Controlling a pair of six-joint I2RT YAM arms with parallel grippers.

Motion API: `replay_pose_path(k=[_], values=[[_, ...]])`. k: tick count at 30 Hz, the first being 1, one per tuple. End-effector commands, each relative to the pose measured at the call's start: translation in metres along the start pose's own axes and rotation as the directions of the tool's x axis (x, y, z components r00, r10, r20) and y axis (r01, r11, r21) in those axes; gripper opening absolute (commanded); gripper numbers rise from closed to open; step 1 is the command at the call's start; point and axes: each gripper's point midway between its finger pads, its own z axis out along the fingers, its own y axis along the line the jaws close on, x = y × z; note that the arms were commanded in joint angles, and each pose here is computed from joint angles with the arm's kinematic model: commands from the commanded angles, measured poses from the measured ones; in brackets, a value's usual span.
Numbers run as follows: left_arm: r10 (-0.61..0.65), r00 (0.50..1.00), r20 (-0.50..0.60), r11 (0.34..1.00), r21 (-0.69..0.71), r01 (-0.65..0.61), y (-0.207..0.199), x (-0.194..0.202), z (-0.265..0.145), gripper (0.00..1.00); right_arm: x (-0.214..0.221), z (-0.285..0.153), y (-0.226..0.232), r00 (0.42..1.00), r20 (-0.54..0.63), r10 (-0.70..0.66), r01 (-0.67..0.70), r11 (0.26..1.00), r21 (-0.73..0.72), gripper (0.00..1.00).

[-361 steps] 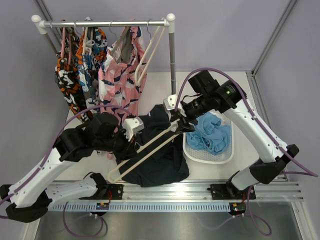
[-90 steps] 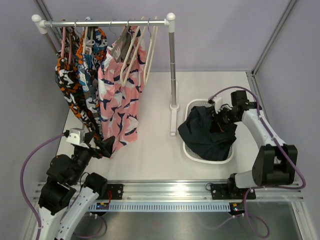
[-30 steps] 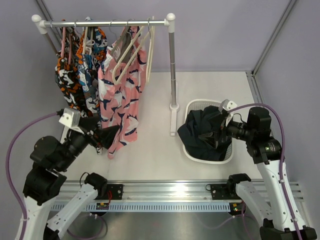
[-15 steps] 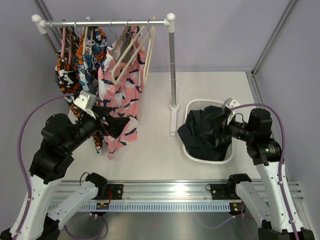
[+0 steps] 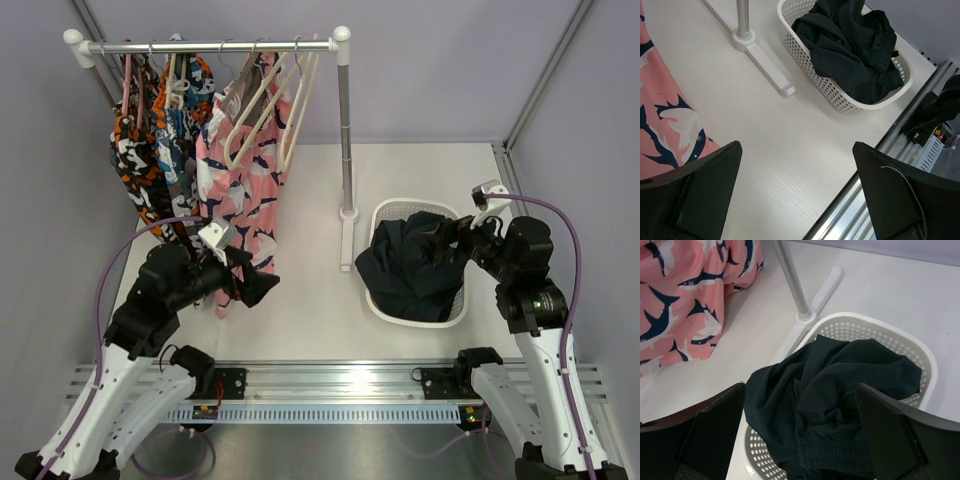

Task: Remove the shorts from the hanger

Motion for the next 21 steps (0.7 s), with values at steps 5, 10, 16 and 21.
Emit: replay_pose_path(k=[5, 10, 16, 21], values=[[0.085, 0.991, 0.104, 0.996, 0.004, -0.086, 0.000, -0.014, -0.001, 0.99, -0.024, -0.003, -0.023, 0.994, 0.100, 0.051, -0.066, 0.987, 0.146, 0.99], [0.083, 0.991, 0.102, 0.997, -0.010, -0.083, 0.005, -0.007, 0.001, 0.99, -0.026, -0.007, -0.022, 0.990, 0.128, 0.057, -0.076, 0.986, 0.147, 1.00], [0.090, 0.989, 0.114, 0.996, -0.020, -0.088, 0.005, -0.008, -0.002, 0.99, -0.030, -0.011, -0.022, 0.986, 0.150, 0.067, -0.091, 0.983, 0.158, 1.00], [0.090, 0.989, 0.119, 0.996, -0.023, -0.088, 0.006, -0.008, -0.002, 0.99, -0.029, -0.010, -0.020, 0.986, 0.151, 0.067, -0.089, 0.985, 0.146, 1.00]])
